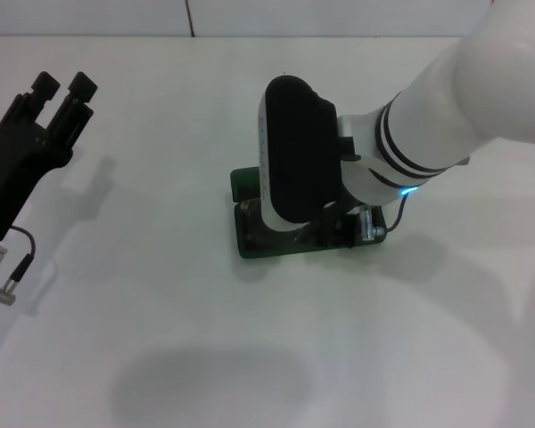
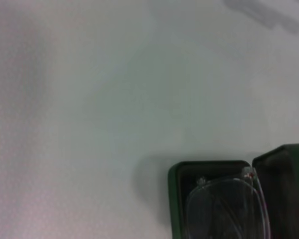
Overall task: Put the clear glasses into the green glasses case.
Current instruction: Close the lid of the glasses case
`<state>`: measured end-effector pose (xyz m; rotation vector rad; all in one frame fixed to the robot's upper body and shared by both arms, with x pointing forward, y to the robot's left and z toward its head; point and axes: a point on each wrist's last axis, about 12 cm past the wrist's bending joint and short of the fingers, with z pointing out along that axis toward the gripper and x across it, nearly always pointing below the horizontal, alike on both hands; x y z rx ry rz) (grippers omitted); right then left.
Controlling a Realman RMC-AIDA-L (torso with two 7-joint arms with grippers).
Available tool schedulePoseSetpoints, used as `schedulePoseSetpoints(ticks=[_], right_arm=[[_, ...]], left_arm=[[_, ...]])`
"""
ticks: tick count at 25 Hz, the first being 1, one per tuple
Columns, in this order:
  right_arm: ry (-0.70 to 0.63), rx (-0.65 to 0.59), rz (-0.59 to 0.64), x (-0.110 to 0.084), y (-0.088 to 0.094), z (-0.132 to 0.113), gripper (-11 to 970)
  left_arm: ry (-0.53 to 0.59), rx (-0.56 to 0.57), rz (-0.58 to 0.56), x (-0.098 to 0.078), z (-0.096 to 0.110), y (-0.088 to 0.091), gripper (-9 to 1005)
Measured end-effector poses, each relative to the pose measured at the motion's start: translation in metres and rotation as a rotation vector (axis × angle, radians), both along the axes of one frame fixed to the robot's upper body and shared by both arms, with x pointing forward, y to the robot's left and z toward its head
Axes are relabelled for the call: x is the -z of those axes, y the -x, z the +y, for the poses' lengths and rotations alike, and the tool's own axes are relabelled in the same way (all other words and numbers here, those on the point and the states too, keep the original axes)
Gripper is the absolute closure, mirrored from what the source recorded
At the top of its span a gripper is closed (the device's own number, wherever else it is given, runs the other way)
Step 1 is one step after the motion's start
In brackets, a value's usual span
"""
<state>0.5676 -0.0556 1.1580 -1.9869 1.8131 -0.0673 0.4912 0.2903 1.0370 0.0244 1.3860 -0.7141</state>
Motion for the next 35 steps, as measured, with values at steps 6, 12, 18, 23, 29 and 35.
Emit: schedulePoseSetpoints(ticks=[6,12,18,23,29,35], right_arm=[[0.014,0.014,-0.016,0.002,-0.003,-0.003,581],[0.014,0.015,-0.015,0.003,-0.003,-0.003,581],[0.009,0.004,-0.011,0.003,0.001,-0.002,581],[-0.069,-0.002,-0.021,-0.019,0.013,-0.008,581],[-0.2,-0.013,0.033,-0.041,0.028,-0.039,580],[-0.417,-0.04,0.192,-0.039,0.037,-0.095,578]], left_arm=[[0.001,0.004,-0.003,-0.001,-0.001,-0.002,327],[0.0,0.007,-0.006,-0.002,-0.002,-0.003,327],[-0.001,0.008,-0.007,-0.002,-0.002,-0.004,327],[0.002,0.007,-0.007,-0.003,0.001,-0.003,327],[0.035,0.013,-0.009,-0.006,0.007,-0.002,327],[0.015,0.047,0.001,-0.005,0.005,-0.001,327]])
